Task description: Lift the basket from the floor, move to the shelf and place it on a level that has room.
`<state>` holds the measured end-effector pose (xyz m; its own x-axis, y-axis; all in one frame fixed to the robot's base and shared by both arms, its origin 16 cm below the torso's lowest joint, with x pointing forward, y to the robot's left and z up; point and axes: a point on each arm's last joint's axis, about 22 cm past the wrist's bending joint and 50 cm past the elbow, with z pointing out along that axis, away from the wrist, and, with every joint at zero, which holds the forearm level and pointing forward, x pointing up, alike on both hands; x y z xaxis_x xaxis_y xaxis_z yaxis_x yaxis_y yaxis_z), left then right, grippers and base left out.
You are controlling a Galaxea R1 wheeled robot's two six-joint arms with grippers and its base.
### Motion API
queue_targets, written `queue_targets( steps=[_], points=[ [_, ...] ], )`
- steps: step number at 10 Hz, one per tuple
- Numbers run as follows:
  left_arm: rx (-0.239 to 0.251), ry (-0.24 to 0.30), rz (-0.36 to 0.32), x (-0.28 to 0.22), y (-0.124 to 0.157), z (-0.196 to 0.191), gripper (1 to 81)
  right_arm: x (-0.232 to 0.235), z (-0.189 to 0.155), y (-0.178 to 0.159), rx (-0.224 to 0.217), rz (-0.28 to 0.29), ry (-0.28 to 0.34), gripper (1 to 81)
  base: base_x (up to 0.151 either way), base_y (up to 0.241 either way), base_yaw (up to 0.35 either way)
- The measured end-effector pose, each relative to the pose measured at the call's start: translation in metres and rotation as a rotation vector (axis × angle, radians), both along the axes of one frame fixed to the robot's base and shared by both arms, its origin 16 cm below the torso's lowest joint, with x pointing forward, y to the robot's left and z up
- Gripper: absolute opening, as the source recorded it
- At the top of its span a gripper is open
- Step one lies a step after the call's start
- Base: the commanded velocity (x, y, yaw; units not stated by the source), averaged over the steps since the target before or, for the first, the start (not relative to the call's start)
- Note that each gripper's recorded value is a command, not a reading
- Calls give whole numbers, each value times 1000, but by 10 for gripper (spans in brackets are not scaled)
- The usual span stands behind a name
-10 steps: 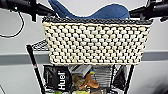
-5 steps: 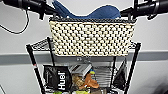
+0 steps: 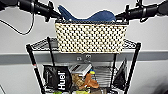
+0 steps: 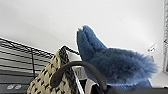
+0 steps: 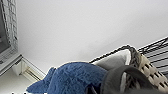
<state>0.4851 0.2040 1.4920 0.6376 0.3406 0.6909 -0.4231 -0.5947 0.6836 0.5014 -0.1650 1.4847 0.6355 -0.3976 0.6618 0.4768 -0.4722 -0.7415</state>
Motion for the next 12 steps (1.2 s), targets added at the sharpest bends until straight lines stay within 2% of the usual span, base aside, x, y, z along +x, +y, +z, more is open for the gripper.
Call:
queue_targets(
  steps=[4,6,10,12],
  points=[
    [16,-1,54,41,0,-1,10,48,1,-1,-16,-60,-1,10,0,0,0],
    [11,-2,89,61,6,-4,10,67,-1,10,-47,-70,-9,10,0,0,0],
    [-10,-8,149,91,21,-12,10,104,-18,0,-18,-132,3,10,0,0,0],
    [-7,-11,154,93,22,-12,10,107,-20,-1,-12,-137,-6,10,0,0,0]
  ],
)
